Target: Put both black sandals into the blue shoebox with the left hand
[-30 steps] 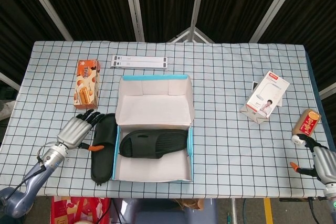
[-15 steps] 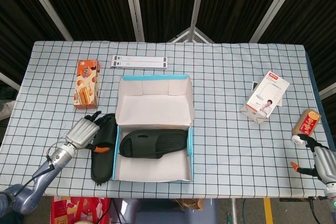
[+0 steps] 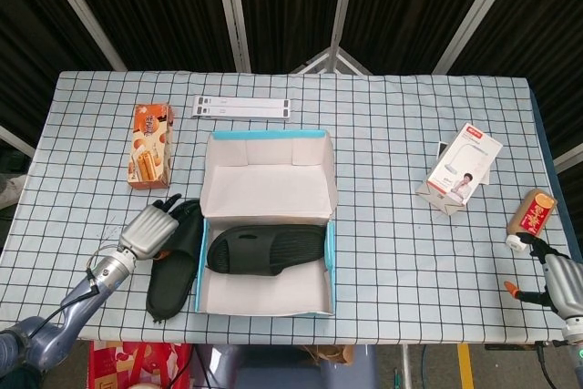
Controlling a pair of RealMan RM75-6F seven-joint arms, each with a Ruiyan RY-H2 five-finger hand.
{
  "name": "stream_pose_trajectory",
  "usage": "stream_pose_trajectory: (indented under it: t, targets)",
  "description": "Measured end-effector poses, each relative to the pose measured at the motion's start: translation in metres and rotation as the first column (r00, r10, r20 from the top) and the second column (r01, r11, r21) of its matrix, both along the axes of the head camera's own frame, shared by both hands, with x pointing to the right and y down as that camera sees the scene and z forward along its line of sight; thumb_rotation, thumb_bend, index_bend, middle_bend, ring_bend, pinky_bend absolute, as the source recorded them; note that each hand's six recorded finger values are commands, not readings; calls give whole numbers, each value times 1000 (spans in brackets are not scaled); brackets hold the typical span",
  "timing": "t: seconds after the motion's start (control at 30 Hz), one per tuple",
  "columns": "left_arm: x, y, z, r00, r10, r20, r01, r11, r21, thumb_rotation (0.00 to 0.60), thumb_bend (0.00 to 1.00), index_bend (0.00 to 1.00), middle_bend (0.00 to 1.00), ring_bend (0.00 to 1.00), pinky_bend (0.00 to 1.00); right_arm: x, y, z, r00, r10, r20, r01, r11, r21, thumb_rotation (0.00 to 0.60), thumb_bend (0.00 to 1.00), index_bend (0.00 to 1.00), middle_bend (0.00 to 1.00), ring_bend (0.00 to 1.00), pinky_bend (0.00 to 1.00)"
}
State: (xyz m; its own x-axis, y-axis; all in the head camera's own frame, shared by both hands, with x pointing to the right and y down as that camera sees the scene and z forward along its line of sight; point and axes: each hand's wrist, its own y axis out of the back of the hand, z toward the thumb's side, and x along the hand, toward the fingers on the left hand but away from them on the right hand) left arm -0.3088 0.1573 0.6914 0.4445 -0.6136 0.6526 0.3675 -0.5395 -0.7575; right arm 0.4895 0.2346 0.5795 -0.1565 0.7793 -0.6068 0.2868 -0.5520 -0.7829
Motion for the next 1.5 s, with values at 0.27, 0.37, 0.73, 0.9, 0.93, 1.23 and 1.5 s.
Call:
stream_pose_trajectory:
  t: [0.27,0.37,0.73,0.9,0.93,1.23,1.5]
  targets:
    - [4,-1,1,1000,-1,-5,1,1000,13,600,344,93,337,94,292,1,0,0,1000,2,1,-2,1000,-3,600,233,206,238,309,309]
    - [5,-1,2,1000,4,0,-4,1000,14,600,349,104,368,94,292,0,1,0,1000,1,1,-1,1000,-5,600,234,206,237,309,308]
    - [-2,-6,-14,1000,25,15,-26,996,80,600,424,148,415,95,292,1,1,0,1000,4,3,-4,1000,-8,600,233,205,237,309,307]
    - [-21,-10,-46,996,53,70,-63,986,153,600,424,148,411,94,283,-1,1,-1,1000,0,7,0,1000,-7,600,233,205,237,309,308]
    - [-25,-10,-53,995,60,83,-73,984,165,600,424,148,411,94,279,-1,1,-1,1000,0,7,0,1000,-5,600,233,205,237,309,308]
    - [-45,-22,-144,951,208,230,-283,886,367,600,424,148,415,94,277,-2,1,0,1000,1,10,-1,1000,-9,600,233,205,237,309,308]
    - [27,-41,-221,886,421,193,-440,635,635,600,421,147,416,94,278,-2,2,-1,1000,3,16,-3,1000,-10,600,233,206,238,309,308]
